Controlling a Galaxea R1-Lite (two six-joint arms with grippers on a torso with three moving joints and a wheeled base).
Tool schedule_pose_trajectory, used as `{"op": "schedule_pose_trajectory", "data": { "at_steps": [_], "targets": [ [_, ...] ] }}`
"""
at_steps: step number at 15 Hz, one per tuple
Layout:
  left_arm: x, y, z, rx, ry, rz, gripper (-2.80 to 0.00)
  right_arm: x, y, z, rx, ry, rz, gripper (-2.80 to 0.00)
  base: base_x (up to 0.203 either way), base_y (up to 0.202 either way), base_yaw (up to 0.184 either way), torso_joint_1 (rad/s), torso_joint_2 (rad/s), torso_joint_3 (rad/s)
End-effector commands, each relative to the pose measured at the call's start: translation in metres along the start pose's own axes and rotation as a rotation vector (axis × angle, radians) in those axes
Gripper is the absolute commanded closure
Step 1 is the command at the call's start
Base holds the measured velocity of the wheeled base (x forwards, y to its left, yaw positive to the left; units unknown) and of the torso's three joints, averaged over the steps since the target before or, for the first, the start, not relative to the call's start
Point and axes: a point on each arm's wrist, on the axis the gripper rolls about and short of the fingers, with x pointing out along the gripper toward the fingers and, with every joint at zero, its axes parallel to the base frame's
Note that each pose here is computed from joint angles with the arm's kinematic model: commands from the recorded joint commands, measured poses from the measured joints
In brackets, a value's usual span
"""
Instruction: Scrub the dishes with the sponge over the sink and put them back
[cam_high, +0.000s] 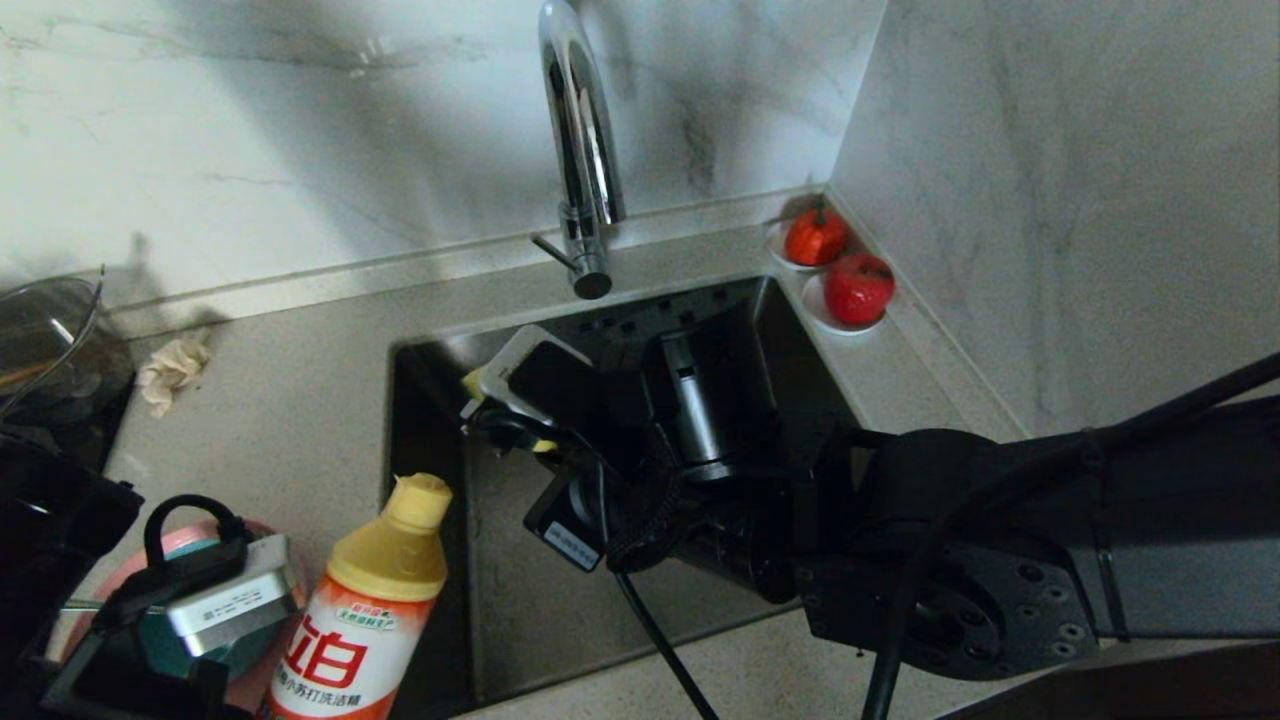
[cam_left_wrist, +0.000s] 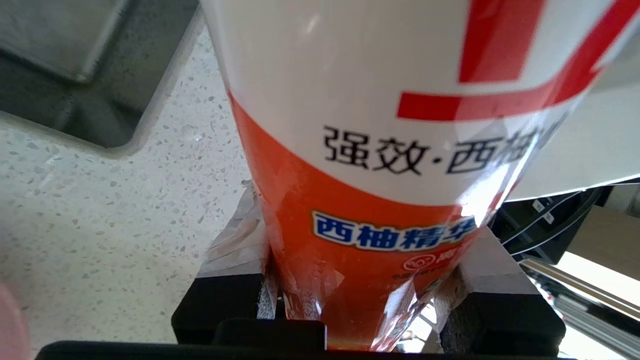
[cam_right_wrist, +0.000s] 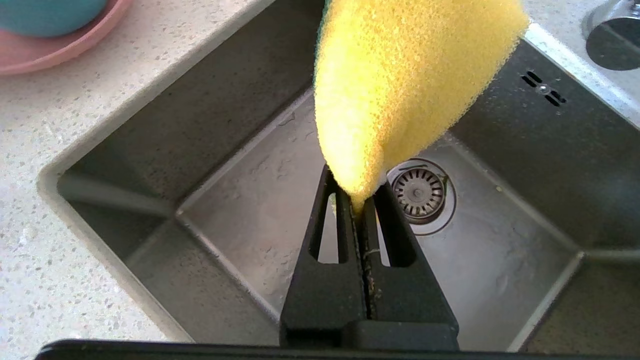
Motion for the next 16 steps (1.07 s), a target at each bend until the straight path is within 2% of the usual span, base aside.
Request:
{"op": "schedule_pose_trajectory", "data": {
  "at_steps": [1, 7, 10, 16],
  "targets": [
    [0.004, 0.003, 0.0, -0.016, 0.022, -0.014, 0.0, -0.003, -0.001, 0.003, -0.001, -0.004, -0.016, 0.0, 0.0, 0.0, 0.0, 0.0, 0.0, 0.0],
    [0.015, 0.011, -0.001, -0.065, 0.079, -0.036, 0.0, -0.006, -0.002, 0.005, -0.003, -0.006, -0.032, 0.0, 0.0, 0.0, 0.0, 0.0, 0.0, 0.0],
    [0.016, 0.012, 0.001, -0.071, 0.079, -0.034, 0.0, -0.008, 0.001, 0.004, -0.005, -0.003, -0.026, 0.0, 0.0, 0.0, 0.0, 0.0, 0.0, 0.0],
    [0.0, 0.006, 0.016, -0.001, -0.016, -0.022, 0.0, -0.009, 0.009, 0.006, -0.009, -0.006, -0.008, 0.0, 0.0, 0.0, 0.0, 0.0, 0.0, 0.0]
  ]
}}
